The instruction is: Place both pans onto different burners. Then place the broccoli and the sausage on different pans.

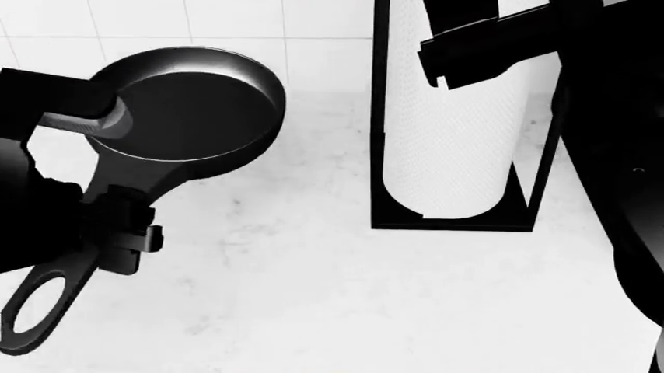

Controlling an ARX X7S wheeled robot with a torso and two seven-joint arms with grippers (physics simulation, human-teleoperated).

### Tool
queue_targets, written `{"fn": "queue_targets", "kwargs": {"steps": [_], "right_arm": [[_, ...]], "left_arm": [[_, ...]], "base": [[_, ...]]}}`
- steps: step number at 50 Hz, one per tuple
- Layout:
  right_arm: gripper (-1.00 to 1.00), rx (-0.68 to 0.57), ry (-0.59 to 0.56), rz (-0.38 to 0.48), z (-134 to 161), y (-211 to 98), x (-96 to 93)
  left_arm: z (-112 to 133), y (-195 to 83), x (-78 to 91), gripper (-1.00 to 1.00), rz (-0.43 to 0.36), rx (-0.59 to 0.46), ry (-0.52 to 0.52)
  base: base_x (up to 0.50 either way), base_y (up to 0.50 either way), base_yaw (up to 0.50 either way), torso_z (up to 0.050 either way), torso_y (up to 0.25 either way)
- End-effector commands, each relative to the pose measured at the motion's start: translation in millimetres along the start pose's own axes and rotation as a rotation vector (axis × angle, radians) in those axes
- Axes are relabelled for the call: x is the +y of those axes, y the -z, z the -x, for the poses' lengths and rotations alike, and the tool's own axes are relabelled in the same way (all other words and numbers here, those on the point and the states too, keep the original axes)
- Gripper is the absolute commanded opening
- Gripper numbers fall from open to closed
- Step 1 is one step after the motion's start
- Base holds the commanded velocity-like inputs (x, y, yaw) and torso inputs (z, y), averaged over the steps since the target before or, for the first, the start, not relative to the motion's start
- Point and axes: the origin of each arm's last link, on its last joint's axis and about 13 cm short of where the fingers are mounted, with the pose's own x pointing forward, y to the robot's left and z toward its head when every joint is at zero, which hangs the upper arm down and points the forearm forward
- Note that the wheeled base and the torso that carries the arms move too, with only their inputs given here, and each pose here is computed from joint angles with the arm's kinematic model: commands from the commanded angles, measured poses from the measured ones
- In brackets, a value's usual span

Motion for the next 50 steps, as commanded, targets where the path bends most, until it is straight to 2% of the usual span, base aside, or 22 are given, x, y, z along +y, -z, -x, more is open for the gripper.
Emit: {"fn": "queue_targets", "kwargs": {"steps": [1, 11, 12, 19, 21, 27, 33, 37, 40, 42, 43, 44, 50], "right_arm": [[1.0, -0.007, -0.023, -0.014, 3, -3, 0.9], [1.0, 0.003, -0.067, 0.033, 14, -7, 1.2], [1.0, 0.004, -0.078, 0.049, 16, -8, 1.4], [1.0, 0.022, -0.166, 0.1, 33, -18, 1.7], [1.0, 0.034, -0.209, 0.119, 40, -22, 1.8], [1.0, 0.051, -0.314, 0.076, 52, -40, 2.2], [1.0, 0.073, -0.407, 0.083, 61, -52, 2.2], [1.0, 0.095, -0.489, 0.043, 63, -60, 2.4], [1.0, 0.11, -0.566, 0.073, 67, -61, 5.8], [1.0, 0.112, -0.605, 0.052, 67, -67, 6.3], [1.0, 0.118, -0.613, 0.038, 67, -69, 5.9], [1.0, 0.116, -0.636, 0.068, 67, -72, 5.9], [1.0, 0.15, -0.7, 0.076, 67, -76, 5.6]], "left_arm": [[54, -31, 13.9, -1.0, -0.038, -0.12, -0.011], [93, -61, 27.8, -1.0, -0.085, -0.157, -0.047], [96, -65, 28.8, -1.0, -0.068, -0.163, -0.074], [113, -78, 30.7, -1.0, -0.073, -0.209, -0.052], [115, -79, 31.0, -1.0, -0.075, -0.217, -0.055], [116, -80, 31.5, -1.0, -0.072, -0.237, -0.058], [112, -79, 34.4, -1.0, -0.065, -0.244, -0.054], [110, -78, 36.1, -1.0, -0.063, -0.247, -0.053], [108, -75, 35.6, -1.0, -0.058, -0.243, -0.047], [106, -73, 34.0, -1.0, -0.06, -0.237, -0.04], [106, -73, 33.8, -1.0, -0.062, -0.238, -0.04], [108, -75, 32.8, -1.0, -0.065, -0.243, -0.039], [106, -75, 32.4, -1.0, -0.074, -0.243, -0.041]], "base": [[0.0, 0.0, 0.0, 0.0, 0.0], [0.0, 0.0, 0.0, 0.0, 0.001], [0.0, 0.0, 0.0, 0.0, 0.0], [0.0, 0.0, 0.0, 0.0, 0.001], [0.0, 0.0, 0.0, 0.0, 0.0], [0.0, 0.0, 0.0, 0.0, 0.002], [0.0, 0.0, 0.0, 0.0, 0.0], [0.0, 0.0, 0.0, 0.0, 0.0], [0.0, 0.0, 0.0, 0.0, 0.003], [0.0, 0.0, 0.0, 0.0, 0.0], [0.0, 0.0, 0.0, 0.0, 0.0], [0.0, 0.0, 0.0, 0.0, 0.0], [0.0, 0.0, 0.0, 0.0, 0.002]]}}
